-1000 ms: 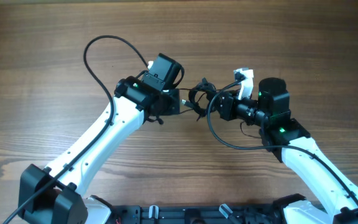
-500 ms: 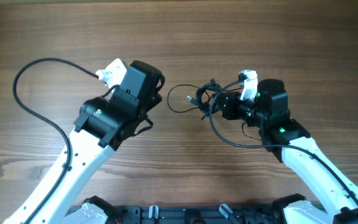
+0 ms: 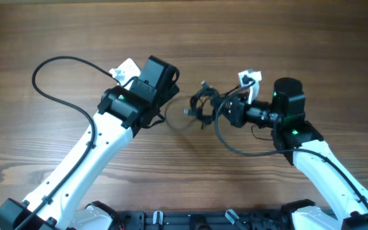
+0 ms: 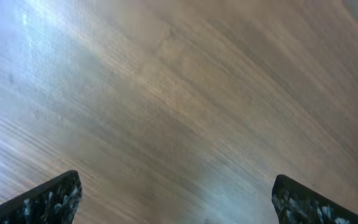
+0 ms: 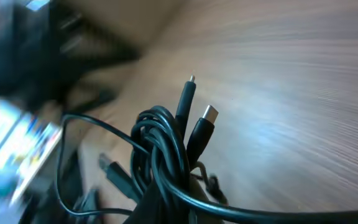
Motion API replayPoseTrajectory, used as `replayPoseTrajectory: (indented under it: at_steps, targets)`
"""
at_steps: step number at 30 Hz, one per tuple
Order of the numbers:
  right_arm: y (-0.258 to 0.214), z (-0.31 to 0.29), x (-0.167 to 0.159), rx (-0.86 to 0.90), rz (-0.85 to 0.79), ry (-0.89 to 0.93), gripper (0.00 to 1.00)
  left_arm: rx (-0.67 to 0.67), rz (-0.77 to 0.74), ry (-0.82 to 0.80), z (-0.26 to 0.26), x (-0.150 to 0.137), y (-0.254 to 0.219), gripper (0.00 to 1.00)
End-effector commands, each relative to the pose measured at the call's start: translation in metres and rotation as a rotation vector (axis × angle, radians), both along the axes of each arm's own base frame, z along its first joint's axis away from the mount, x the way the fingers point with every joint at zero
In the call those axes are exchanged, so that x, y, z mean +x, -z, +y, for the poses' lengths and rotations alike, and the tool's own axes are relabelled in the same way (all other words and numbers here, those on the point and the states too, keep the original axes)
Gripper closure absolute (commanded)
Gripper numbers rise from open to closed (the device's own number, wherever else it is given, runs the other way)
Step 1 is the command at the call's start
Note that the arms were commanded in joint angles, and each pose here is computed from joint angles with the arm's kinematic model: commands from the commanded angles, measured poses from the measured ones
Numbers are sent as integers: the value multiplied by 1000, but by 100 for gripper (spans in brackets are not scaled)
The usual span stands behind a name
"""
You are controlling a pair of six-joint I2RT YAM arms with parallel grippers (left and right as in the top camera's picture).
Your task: Untangle cables
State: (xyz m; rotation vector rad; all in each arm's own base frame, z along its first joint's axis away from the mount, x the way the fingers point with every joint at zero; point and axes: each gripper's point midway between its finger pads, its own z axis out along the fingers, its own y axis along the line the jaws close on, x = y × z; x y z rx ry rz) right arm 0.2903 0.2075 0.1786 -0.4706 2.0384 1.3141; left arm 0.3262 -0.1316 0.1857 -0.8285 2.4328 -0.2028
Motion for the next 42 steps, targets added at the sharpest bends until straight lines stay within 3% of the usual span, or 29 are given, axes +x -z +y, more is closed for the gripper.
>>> replayPoseTrajectory:
  at_steps: [1, 4, 8, 10, 19, 25, 32, 38, 42]
  targets:
    - [-19, 10, -31, 51, -233, -260, 96, 110, -120, 52, 28, 18, -32, 0]
    - [-12, 5, -15, -13, -263, -179, 96, 65, -205, 84, 36, 29, -56, 0]
    - [-20, 7, -15, 5, -311, -195, 96, 32, -284, 479, 0, 33, -76, 0]
    - [-24, 7, -13, 9, -337, -196, 96, 43, -291, 569, -5, 32, -76, 0]
    - [-33, 8, -9, -10, -473, -204, 96, 59, -276, 571, 4, 32, -73, 0]
    - [-35, 9, -13, 4, -485, -232, 96, -96, -262, 681, -25, 17, -73, 0]
    - [-41, 12, -21, 29, -526, -280, 96, -126, -230, 648, -24, 16, -68, 0]
    - [-45, 13, -24, 45, -547, -302, 96, -165, -103, 600, -27, 20, -34, 0]
    - [-45, 13, -24, 45, -550, -302, 96, -284, -33, 677, -50, 14, -18, 0]
